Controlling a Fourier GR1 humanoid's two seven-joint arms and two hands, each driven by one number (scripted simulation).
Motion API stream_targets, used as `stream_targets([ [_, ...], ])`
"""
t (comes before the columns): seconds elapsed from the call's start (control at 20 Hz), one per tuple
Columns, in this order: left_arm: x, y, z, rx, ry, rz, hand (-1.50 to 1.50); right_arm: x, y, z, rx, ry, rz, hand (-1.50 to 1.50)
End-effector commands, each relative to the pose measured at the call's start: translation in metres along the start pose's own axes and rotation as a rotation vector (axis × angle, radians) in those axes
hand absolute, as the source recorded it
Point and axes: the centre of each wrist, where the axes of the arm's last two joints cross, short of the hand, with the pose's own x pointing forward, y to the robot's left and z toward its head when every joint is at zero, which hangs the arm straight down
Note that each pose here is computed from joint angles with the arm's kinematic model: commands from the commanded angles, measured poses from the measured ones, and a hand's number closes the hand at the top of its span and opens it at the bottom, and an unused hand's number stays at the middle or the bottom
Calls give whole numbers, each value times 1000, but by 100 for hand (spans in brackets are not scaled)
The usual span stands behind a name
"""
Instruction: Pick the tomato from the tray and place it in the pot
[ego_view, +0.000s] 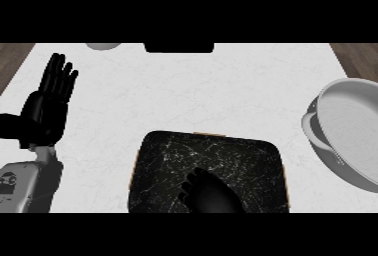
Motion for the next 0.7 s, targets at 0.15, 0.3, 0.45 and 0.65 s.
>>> stream_targets([
  [0.15,-4,-6,3,0,-4,-7,0,-75,-24,-5,-129,620,-58,150],
  [0.3,1,1,2,26,-16,4,0,-106,-27,12,-139,924,-111,150],
  [0.45,3,-2,0,18,-27,-1,0,-137,-51,10,-251,1172,-124,150],
  [0.65,5,-10,0,-21,-39,17,0,-170,-84,2,-385,1495,-51,150],
])
